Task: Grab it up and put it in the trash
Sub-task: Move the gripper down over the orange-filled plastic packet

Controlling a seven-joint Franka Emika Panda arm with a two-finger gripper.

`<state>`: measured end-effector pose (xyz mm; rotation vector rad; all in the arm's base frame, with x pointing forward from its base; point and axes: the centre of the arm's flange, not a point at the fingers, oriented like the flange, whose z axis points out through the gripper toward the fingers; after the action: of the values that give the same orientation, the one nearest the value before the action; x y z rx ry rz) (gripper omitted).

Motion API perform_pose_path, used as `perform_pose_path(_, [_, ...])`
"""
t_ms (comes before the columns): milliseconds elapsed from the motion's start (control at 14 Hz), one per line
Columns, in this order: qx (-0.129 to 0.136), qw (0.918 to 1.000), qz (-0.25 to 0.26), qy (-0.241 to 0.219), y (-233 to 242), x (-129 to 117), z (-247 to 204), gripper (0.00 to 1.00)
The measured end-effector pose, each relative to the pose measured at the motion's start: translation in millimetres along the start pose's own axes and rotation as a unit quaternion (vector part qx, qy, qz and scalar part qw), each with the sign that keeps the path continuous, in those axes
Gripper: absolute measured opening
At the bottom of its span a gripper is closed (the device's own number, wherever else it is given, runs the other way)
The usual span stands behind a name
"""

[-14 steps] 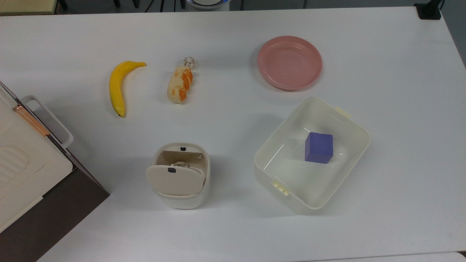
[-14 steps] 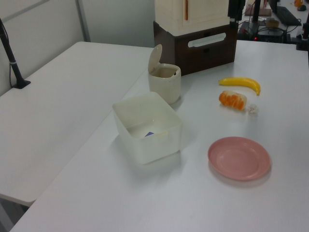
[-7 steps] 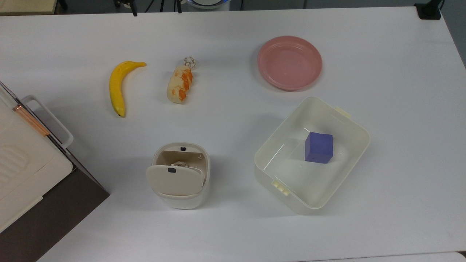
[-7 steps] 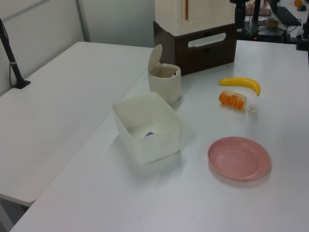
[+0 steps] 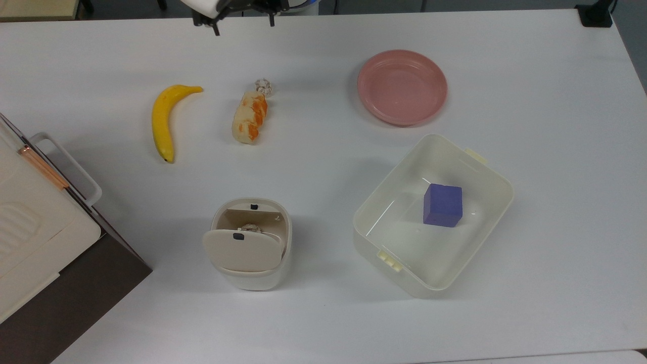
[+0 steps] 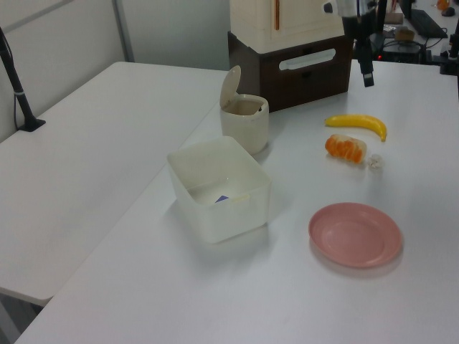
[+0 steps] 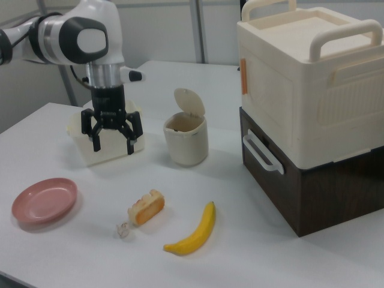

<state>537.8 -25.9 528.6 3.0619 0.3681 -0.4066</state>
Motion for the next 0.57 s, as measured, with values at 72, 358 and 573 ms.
perform_pose_path(72, [-0.003, 0.9999, -0.004, -0.012, -4, 1, 10, 1.0])
perform_pose_path(358, [-0.017, 0.9994, -0.016, -0.027, -9, 6, 45, 0.99])
perform_pose_path(573, [-0.032, 0.9981, -0.036, -0.039, -22, 13, 88, 0.99])
